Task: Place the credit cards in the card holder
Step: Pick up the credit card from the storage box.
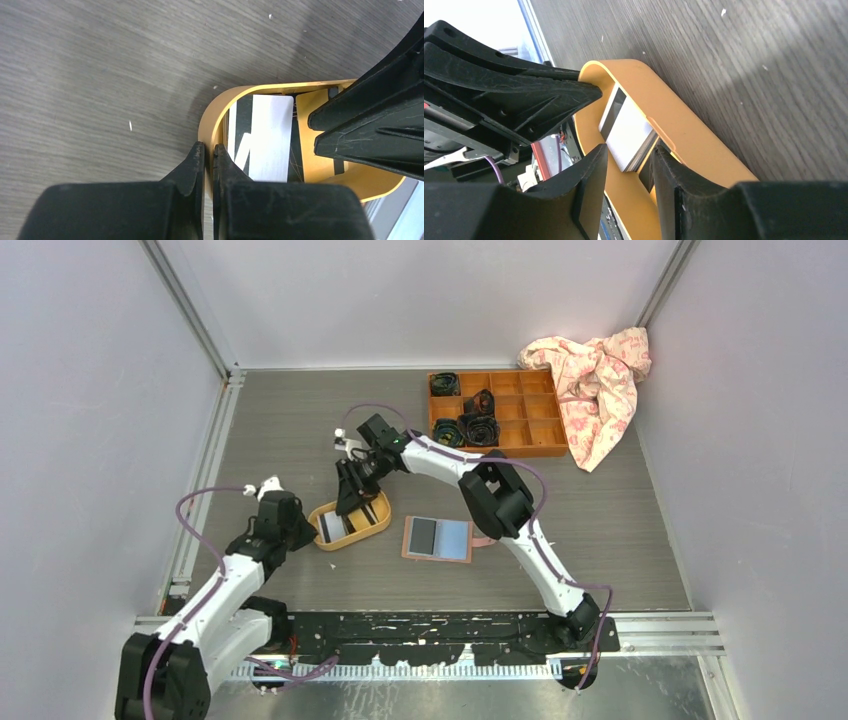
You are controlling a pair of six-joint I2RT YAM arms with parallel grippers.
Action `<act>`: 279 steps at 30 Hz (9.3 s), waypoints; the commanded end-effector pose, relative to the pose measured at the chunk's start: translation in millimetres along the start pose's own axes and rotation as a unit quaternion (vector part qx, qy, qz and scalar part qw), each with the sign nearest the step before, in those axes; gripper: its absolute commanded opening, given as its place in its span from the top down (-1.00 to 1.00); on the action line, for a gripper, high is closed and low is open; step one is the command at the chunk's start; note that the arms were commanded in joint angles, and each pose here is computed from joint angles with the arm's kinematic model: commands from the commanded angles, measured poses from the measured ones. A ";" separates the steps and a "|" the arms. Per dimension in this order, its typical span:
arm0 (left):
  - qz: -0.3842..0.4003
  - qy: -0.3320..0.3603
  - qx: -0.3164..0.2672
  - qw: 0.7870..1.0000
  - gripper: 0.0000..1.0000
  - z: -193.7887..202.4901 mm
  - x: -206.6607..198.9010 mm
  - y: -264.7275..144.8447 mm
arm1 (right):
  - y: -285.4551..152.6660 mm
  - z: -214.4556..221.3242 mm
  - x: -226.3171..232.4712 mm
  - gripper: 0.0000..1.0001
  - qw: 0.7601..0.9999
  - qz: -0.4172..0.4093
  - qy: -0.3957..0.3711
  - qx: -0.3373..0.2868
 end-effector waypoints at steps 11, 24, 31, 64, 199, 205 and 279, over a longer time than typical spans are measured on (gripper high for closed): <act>0.100 -0.098 -0.034 0.990 1.00 -9.8 -38.4 -25.1 | -4.7 12.8 5.6 0.05 0.995 0.081 -0.038 -0.054; 0.109 -0.084 -0.019 0.990 1.00 4.8 -60.2 -18.5 | 7.8 20.7 11.9 0.06 0.998 0.040 0.001 -0.056; 0.108 -0.078 -0.016 0.991 1.00 7.5 -61.1 -17.7 | -7.8 12.1 45.9 0.11 0.997 -0.040 0.017 -0.070; 0.099 -0.070 -0.022 0.992 1.00 -1.6 -64.6 -22.3 | 6.1 41.7 14.3 0.10 0.999 0.032 0.004 -0.018; 0.058 0.004 -0.108 0.992 1.00 -43.4 -72.6 -22.4 | -12.8 18.6 -1.3 0.55 0.996 -0.017 0.084 -0.032; 0.062 0.003 -0.105 0.993 1.00 -42.2 -73.9 -21.9 | -10.9 20.0 -5.7 0.62 0.996 -0.009 0.084 -0.031; 0.067 -0.023 -0.102 0.992 1.00 -36.7 -70.6 -23.7 | -25.0 23.2 -18.3 -0.06 0.994 0.096 -0.004 -0.042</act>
Point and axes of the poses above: each gripper's point midway between its finger pads, its own y axis out along the fingers, its own x axis along the line the jaws close on, z = x × y, the point moved 1 cm from there along -y, back along the fingers, and after that the axes turned 2 degrees about y, right-handed, at the moved point
